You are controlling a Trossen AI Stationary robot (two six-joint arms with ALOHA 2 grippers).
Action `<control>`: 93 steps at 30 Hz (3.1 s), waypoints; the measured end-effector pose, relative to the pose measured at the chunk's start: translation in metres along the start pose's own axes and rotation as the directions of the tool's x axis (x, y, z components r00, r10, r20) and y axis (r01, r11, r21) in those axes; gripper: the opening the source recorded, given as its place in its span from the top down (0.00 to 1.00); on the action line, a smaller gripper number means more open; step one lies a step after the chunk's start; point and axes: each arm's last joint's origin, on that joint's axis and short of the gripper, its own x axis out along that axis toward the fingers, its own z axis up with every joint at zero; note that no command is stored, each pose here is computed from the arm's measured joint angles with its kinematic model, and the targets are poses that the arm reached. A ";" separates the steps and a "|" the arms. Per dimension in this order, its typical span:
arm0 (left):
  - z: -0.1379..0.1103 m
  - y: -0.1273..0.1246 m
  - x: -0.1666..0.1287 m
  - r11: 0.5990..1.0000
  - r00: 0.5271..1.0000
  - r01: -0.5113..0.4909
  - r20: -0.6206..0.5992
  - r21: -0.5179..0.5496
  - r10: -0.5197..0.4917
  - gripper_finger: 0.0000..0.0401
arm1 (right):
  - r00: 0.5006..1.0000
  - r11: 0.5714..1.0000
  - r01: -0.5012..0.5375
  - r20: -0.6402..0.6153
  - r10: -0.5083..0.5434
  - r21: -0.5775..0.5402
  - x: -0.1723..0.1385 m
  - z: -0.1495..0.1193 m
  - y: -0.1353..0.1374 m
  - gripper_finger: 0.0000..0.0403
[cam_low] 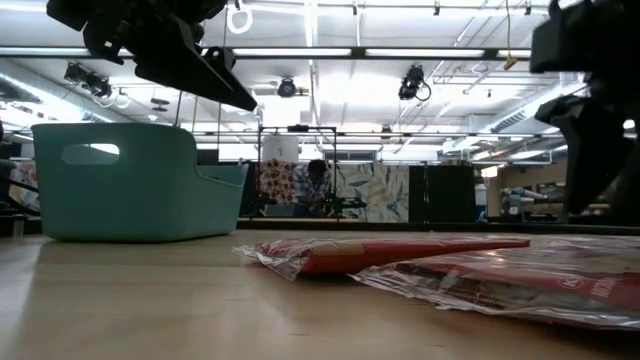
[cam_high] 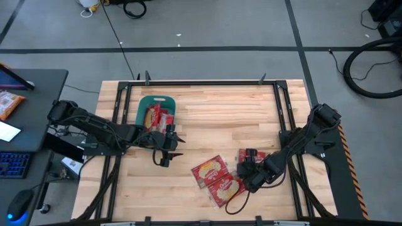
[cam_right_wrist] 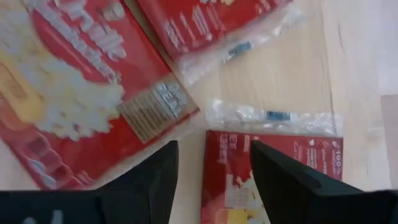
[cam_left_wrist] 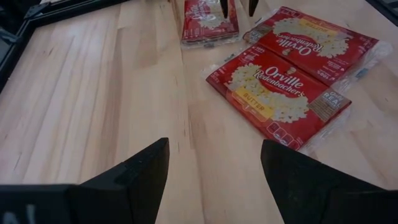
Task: Sort popcorn bags into baskets
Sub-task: Put the red popcorn bag into the green bin
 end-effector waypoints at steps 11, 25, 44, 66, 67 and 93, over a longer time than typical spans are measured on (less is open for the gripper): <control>0.000 0.000 0.000 1.000 1.000 0.000 0.000 0.002 0.000 0.35 | 1.000 0.999 0.026 -0.007 -0.026 -0.023 0.015 -0.017 -0.007 0.50; 0.000 0.000 0.000 1.000 1.000 0.000 0.000 -0.001 0.000 0.36 | 0.999 1.000 -0.001 -0.034 0.001 -0.004 0.024 -0.031 -0.012 0.84; 0.009 -0.005 0.028 0.992 0.989 -0.035 0.150 0.120 0.017 0.36 | 0.999 0.999 0.030 0.034 -0.028 -0.044 -0.010 0.022 -0.016 0.99; -0.017 -0.022 0.099 0.981 0.990 -0.057 0.139 0.188 0.031 0.35 | 0.954 0.992 -0.091 -0.279 0.111 0.084 -0.012 0.010 -0.018 0.69; -0.017 -0.022 0.099 0.980 0.990 -0.056 0.137 0.189 0.030 0.35 | 0.944 0.994 -0.085 -0.315 0.103 0.071 -0.013 0.005 -0.017 0.67; -0.018 -0.022 0.099 0.980 0.991 -0.056 0.132 0.193 0.031 0.35 | 0.859 0.900 0.289 -0.328 -0.394 -0.325 0.002 -0.076 0.022 0.60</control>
